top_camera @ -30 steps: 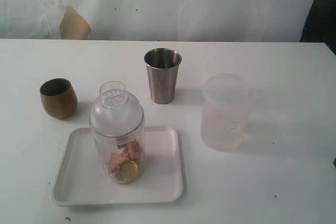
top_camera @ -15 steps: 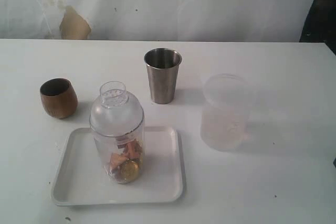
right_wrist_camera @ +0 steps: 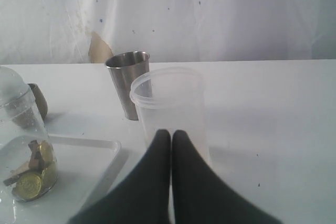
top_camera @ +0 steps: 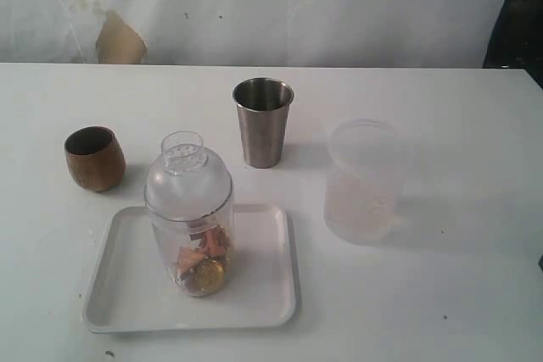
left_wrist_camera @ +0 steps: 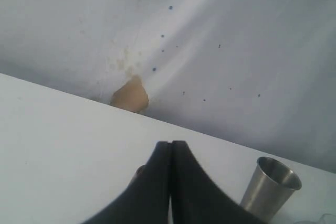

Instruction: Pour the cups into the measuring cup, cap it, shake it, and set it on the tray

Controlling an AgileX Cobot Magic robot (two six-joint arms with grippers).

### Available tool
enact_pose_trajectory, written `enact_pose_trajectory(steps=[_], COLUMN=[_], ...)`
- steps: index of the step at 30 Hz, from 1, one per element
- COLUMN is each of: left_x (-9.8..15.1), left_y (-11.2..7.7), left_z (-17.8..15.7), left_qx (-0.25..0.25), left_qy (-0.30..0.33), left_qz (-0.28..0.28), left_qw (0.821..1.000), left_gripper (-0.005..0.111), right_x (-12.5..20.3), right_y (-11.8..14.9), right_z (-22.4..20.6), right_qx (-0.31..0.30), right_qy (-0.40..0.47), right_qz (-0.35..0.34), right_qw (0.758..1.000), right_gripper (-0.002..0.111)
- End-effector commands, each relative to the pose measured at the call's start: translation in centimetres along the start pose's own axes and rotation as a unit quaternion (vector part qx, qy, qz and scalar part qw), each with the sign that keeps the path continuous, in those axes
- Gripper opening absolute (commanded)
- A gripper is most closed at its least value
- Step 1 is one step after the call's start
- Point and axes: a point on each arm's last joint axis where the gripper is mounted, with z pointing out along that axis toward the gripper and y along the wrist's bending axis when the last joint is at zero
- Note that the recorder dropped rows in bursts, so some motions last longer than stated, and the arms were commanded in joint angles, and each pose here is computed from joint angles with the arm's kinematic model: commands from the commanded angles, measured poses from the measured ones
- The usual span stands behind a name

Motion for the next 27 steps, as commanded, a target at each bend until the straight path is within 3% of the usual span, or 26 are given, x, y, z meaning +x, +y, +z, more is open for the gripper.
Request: enact_pose_trajectory(steps=[1, 9, 17, 22, 27], left_x=[-0.1, -0.1, 0.5, 3.2, 6.4], left_y=[-0.1, -0.1, 0.2, 1.1, 2.3], left_z=[-0.1, -0.1, 0.0, -0.4, -0.3], left_qx=[0.007, 0.007, 0.000, 0.006, 0.003], left_qy=[-0.005, -0.005, 0.003, 0.011, 0.025], left_qz=[-0.005, -0.005, 0.051, 0.128, 0.153], left_qw=[1.000, 1.000, 0.999, 0.992, 0.988], left_gripper=[0.000, 0.000, 0.000, 0.000, 0.000], right_x=[0.1, 0.1, 0.1, 0.1, 0.1], right_y=[0.0, 0.0, 0.0, 0.0, 0.0], right_z=[0.0, 0.0, 0.0, 0.0, 0.0], right_qx=[0.002, 0.001, 0.001, 0.001, 0.001], right_qy=[-0.003, -0.003, -0.003, -0.003, -0.003], right_qz=[0.003, 0.004, 0.004, 0.004, 0.004], right_qw=[1.000, 1.000, 1.000, 1.000, 1.000], right_gripper=[0.000, 0.000, 0.000, 0.000, 0.000])
